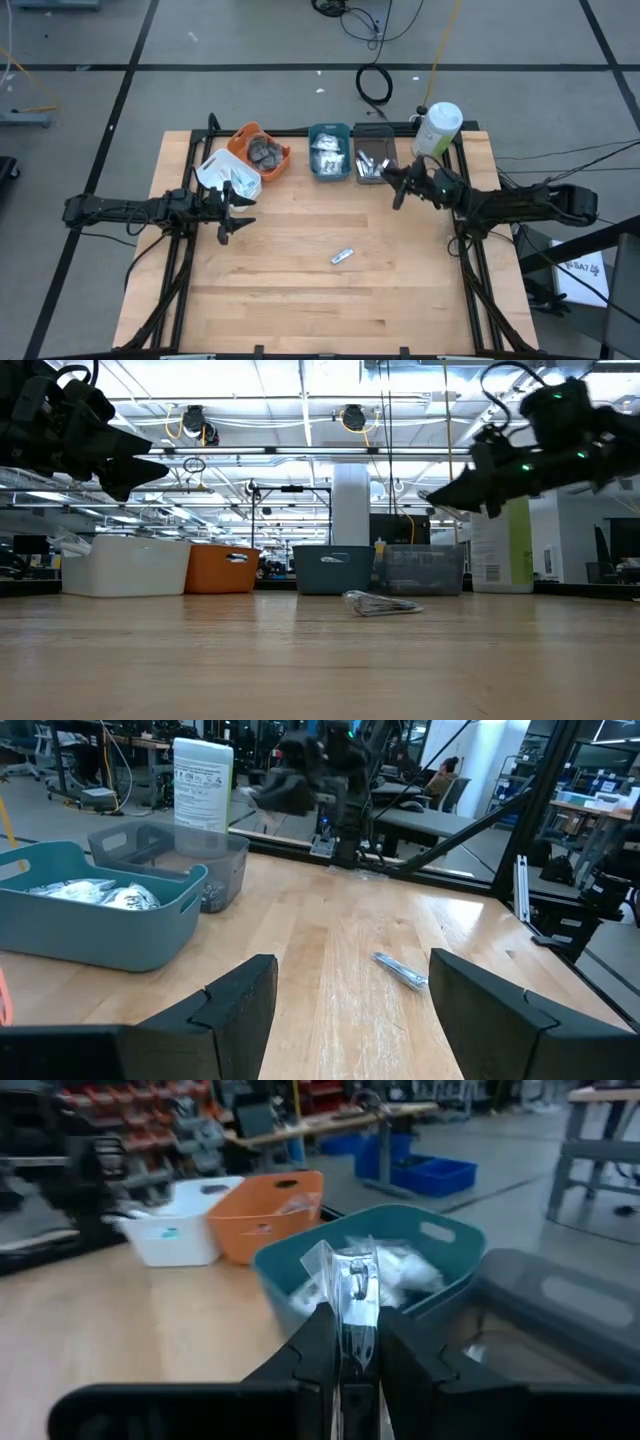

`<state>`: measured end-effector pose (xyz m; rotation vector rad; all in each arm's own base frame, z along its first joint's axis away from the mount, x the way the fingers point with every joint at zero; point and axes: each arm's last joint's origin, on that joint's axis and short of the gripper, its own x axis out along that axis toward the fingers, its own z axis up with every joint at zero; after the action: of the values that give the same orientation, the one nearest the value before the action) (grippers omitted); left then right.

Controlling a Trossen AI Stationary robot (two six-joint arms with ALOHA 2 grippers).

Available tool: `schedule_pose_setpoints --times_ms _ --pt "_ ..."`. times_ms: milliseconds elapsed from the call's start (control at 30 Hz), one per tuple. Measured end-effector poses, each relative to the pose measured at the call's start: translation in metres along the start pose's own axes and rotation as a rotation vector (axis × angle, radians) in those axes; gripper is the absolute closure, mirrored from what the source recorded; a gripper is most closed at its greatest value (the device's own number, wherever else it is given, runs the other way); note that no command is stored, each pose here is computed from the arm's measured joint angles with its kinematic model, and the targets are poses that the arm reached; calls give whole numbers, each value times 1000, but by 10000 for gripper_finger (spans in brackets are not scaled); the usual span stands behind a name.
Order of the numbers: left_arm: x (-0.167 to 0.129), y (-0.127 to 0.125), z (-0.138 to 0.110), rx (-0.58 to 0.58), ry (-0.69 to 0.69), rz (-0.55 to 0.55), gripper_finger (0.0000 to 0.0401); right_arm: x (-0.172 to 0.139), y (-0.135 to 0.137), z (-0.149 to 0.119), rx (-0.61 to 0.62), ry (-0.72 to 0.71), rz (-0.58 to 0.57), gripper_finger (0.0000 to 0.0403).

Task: Pick & Place Travel size toiletries
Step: Put the silver nail cutter into the black bin

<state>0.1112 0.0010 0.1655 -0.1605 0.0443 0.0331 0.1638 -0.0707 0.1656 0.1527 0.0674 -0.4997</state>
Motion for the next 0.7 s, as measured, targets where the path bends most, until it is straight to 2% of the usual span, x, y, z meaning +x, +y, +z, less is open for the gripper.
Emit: schedule_pose_setpoints --times_ms 200,333,467,700 --pt "0 0 0 0 0 0 146 31 -10 41 -83 114 -98 358" --pt "0 0 0 0 0 0 146 50 -27 56 -76 137 -104 358" --pt "0 0 0 0 0 0 146 66 -48 49 -29 198 -144 358" --pt "0 0 0 0 0 0 146 82 -68 10 5 365 -205 358"
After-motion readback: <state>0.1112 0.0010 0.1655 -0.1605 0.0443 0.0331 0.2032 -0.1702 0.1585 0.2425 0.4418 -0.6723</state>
